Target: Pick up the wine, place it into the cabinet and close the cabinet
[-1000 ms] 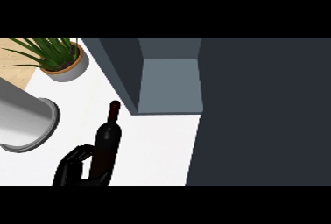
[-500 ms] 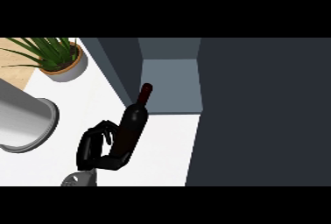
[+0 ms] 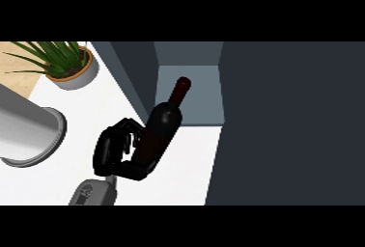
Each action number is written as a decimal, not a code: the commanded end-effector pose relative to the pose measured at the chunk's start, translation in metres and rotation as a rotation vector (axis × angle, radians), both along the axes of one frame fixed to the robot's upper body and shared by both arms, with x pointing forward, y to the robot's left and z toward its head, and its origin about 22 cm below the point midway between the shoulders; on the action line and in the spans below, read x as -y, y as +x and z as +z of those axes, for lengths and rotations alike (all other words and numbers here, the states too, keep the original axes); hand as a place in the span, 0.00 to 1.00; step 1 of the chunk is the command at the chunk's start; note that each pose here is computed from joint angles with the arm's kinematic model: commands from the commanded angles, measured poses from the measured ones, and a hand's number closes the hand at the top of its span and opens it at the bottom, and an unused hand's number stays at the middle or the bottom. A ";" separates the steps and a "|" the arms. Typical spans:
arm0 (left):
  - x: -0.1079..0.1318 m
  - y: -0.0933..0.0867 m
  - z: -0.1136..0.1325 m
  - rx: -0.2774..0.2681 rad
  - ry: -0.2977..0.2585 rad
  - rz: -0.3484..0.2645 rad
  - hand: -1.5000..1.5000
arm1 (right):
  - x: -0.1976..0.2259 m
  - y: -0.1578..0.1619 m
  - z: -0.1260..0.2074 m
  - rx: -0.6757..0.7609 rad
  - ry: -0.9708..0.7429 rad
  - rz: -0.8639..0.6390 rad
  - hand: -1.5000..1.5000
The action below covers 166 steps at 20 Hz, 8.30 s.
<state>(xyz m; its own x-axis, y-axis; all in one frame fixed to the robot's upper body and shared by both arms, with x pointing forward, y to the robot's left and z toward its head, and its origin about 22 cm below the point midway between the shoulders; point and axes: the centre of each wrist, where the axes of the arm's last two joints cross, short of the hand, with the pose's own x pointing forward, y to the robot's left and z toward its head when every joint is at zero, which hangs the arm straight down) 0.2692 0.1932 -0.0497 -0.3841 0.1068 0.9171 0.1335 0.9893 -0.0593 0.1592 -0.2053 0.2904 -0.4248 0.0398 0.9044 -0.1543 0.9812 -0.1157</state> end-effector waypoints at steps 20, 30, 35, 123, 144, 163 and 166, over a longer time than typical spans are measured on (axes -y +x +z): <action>0.109 0.031 0.173 -0.091 -0.115 -0.015 1.00 | 0.015 -0.036 -0.007 -0.003 -0.004 0.084 0.00; 0.134 0.066 0.163 -0.015 0.010 0.083 1.00 | 0.010 -0.005 0.006 -0.015 0.008 0.084 0.00; 0.131 0.079 0.149 0.009 0.079 0.091 1.00 | 0.015 -0.017 -0.003 -0.009 0.012 0.106 0.00; 0.065 0.129 0.018 -0.362 -0.070 0.337 1.00 | -0.015 0.014 0.001 0.021 0.028 0.225 0.00; 0.044 0.090 -0.034 -0.397 -0.065 0.366 1.00 | -0.014 0.018 -0.008 0.003 0.016 0.255 0.00; 0.077 0.134 0.030 -0.349 -0.053 0.397 1.00 | -0.009 0.022 -0.013 -0.004 0.047 0.221 0.00; 0.082 0.140 0.041 -0.349 -0.053 0.415 1.00 | -0.008 0.029 -0.006 0.007 0.033 0.233 0.00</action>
<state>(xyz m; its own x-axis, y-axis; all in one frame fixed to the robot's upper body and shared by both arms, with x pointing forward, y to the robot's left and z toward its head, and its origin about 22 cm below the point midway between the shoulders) 0.4017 0.1177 -0.0217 -0.0725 0.0649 0.9953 -0.2976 0.9510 -0.0837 0.1855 -0.1972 0.2803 -0.4256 -0.0933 0.9001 -0.3739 0.9239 -0.0810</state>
